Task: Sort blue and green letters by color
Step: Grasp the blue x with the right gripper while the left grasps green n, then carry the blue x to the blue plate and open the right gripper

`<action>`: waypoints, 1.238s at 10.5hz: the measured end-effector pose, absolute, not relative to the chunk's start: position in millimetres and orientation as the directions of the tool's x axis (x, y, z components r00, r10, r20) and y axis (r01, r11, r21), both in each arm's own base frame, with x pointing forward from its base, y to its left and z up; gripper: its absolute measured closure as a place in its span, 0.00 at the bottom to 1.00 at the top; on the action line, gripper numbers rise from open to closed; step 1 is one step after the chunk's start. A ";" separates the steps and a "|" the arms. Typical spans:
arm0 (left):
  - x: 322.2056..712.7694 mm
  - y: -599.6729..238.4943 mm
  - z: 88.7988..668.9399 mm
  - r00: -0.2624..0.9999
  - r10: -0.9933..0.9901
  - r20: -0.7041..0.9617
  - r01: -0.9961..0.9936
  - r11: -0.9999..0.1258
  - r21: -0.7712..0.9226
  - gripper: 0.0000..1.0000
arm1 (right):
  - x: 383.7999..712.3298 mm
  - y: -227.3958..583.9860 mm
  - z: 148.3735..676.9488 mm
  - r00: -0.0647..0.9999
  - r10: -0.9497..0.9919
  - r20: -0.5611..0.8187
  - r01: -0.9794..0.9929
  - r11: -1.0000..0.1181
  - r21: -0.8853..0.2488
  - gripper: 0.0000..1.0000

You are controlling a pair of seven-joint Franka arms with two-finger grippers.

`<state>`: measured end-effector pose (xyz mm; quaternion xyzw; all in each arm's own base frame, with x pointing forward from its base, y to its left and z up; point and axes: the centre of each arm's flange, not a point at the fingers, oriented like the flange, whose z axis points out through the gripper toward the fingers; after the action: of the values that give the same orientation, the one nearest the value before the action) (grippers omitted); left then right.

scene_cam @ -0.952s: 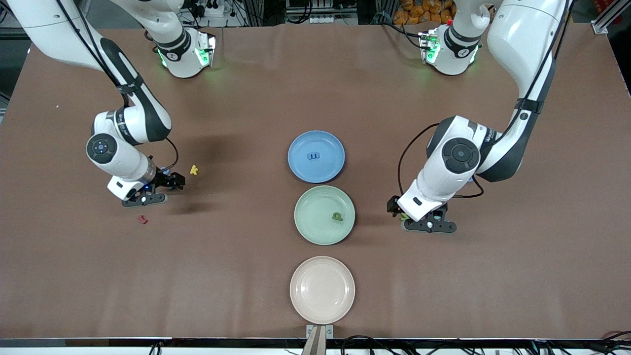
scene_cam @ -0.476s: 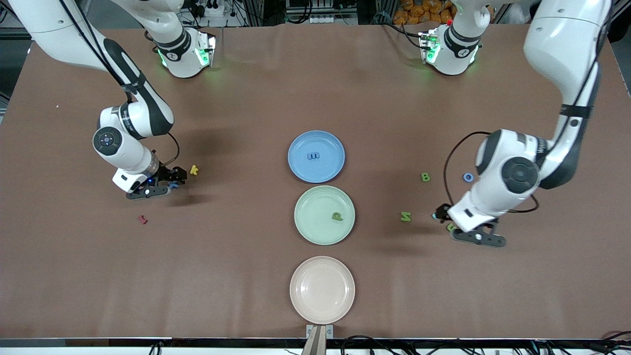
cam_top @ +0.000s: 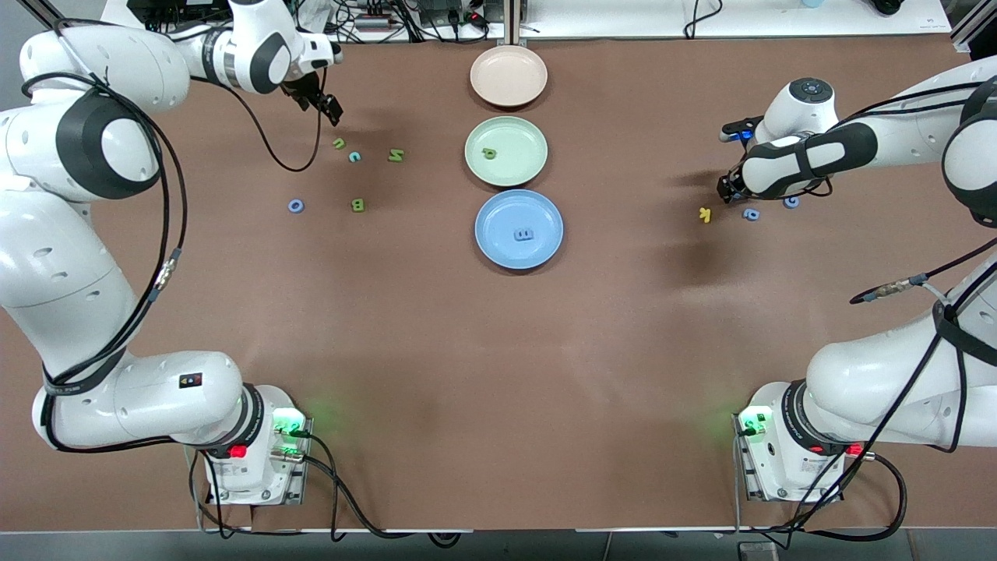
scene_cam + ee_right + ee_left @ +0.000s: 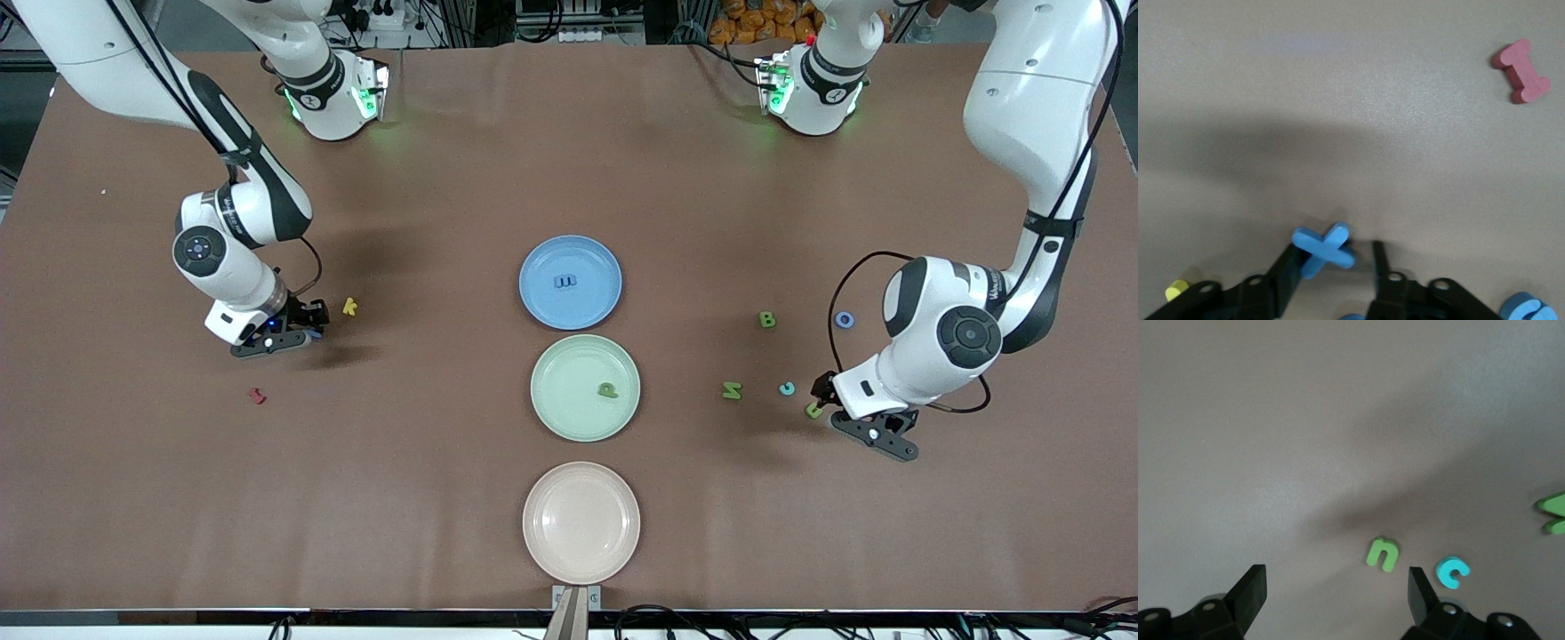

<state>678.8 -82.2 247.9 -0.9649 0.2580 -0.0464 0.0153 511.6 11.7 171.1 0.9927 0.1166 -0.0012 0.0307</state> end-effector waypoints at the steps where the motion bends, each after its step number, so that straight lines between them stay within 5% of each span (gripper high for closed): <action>1: 680.0 -76.8 238.0 0.817 -0.571 0.083 -0.568 -0.821 -0.057 0.05 | 511.8 13.6 171.9 0.972 0.236 -0.008 0.236 -0.970 0.061 0.62; 5: 680.3 -51.4 218.2 0.731 -0.680 0.062 -0.678 -0.733 -0.050 0.07 | 512.1 12.5 173.7 0.973 0.230 -0.005 0.230 -0.971 0.065 0.66; 13: 671.6 -72.4 204.2 0.774 -0.633 0.035 -0.633 -0.774 -0.006 0.22 | 538.6 70.2 205.6 1.000 0.030 0.009 0.029 -0.999 0.030 0.66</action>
<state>671.6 -72.4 204.2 -0.9417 0.3360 -0.0173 -0.0030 538.6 70.2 205.6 0.9998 0.0147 0.0045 0.0150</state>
